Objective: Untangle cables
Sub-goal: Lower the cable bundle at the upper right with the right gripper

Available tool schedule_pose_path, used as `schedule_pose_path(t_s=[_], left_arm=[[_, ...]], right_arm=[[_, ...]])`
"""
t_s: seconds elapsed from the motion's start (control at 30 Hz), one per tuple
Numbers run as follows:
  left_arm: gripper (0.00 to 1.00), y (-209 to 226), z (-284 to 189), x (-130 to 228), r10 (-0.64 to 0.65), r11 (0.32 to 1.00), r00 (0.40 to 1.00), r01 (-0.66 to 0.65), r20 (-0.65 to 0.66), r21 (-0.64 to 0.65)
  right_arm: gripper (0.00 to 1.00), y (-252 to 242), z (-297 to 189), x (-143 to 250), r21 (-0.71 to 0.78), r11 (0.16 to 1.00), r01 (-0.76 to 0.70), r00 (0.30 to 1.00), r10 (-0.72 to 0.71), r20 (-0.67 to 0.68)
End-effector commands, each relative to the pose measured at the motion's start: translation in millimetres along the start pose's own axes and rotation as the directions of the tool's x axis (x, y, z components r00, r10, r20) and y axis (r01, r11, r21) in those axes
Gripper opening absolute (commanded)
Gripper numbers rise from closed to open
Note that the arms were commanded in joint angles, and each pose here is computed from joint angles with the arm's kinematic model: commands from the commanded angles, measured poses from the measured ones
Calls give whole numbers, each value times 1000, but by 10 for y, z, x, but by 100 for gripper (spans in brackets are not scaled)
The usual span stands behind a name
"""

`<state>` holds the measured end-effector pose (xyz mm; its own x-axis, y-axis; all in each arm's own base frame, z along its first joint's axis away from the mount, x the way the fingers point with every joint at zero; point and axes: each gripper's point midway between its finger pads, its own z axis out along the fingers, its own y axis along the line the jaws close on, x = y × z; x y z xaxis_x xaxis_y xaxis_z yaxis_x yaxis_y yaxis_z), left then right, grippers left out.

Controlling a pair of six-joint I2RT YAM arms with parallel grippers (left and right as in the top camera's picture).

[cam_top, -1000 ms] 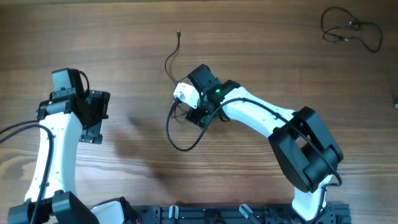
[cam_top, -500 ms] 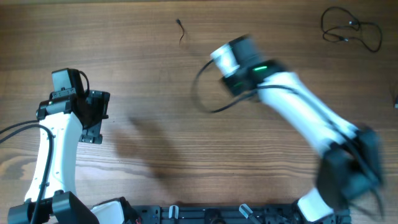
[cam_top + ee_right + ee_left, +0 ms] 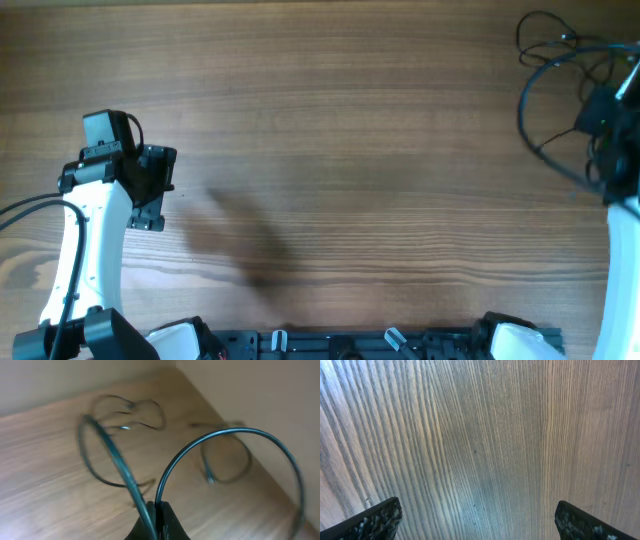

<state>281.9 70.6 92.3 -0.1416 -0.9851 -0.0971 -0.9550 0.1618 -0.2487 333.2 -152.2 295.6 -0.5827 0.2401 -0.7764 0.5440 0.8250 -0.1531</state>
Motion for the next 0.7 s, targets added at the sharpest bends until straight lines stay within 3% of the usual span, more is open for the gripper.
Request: schedule_pose_path(t_s=[0.0, 0.07, 0.13, 0.27, 0.4, 0.43, 0.5, 0.53, 0.67], left_arm=[[100, -2, -37, -14, -11, 1000, 1000, 11, 6, 12], [100, -2, -37, -14, -10, 1000, 1000, 10, 6, 12], [100, -2, -37, -14, -10, 1000, 1000, 10, 6, 12], [100, -2, -37, -14, -10, 1000, 1000, 10, 6, 12], [100, -3, -37, -15, -11, 1000, 1000, 11, 6, 12], [100, -2, -37, -14, -11, 1000, 1000, 11, 6, 12], [100, -2, -37, -14, -11, 1000, 1000, 11, 6, 12], [100, -2, -37, -14, -11, 1000, 1000, 11, 6, 12], [100, -2, -37, -14, -11, 1000, 1000, 11, 6, 12]], right_arm=[[4, -207, 512, 280, 136, 987, -90, 985, 108, -135], [4, -140, 812, 497, 126, 989, -73, 967, 101, -233], [4, -109, 1174, 791, 176, 972, -156, 923, 207, -324], [4, 361, 1788, 1407, 31, 983, -183, 831, 172, -529], [6, 463, 2177, 1595, 19, 985, -170, 831, 154, -534], [21, 465, 2217, 1536, 10, 985, -170, 846, 151, -512], [77, 447, 2180, 1309, -8, 985, -170, 875, 147, -461], [100, 429, 2105, 1146, -17, 985, -172, 890, 148, -432], [100, 283, 1435, 329, -68, 978, -200, 949, 176, -263]])
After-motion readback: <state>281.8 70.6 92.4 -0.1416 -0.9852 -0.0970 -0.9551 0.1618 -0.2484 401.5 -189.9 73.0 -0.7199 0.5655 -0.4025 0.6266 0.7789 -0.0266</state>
